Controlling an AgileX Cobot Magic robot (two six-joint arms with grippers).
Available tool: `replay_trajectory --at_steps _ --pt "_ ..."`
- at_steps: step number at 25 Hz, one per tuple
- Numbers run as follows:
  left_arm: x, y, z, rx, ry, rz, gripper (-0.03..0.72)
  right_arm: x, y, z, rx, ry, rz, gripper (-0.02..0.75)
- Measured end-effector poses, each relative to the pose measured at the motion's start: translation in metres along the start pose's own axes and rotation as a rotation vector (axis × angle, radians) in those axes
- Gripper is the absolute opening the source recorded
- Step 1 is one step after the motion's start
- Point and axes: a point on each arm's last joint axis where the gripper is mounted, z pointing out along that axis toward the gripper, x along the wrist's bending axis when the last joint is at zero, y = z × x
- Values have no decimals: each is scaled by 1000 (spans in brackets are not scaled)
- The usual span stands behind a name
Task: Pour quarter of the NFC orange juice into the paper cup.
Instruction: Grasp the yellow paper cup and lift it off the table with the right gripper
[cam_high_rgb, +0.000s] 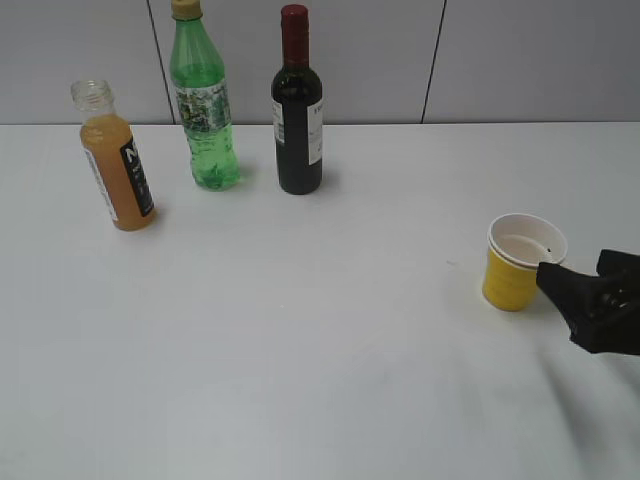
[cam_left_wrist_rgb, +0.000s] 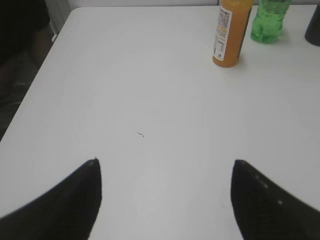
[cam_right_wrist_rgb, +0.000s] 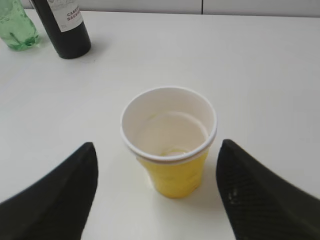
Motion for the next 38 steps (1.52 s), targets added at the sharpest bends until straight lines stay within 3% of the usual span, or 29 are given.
replay_trajectory --at_steps 5,8,16,22,38 --pt "0 0 0 0 0 0 588 2 -15 -2 -12 30 -61 596" --pt "0 0 0 0 0 0 588 1 -19 3 -33 42 -95 641" --pt "0 0 0 0 0 1 588 -5 -45 12 105 15 -138 670" --pt "0 0 0 0 0 2 588 -10 -44 15 95 -28 -67 671" --pt "0 0 0 0 0 4 588 -16 -53 40 134 -17 -30 666"
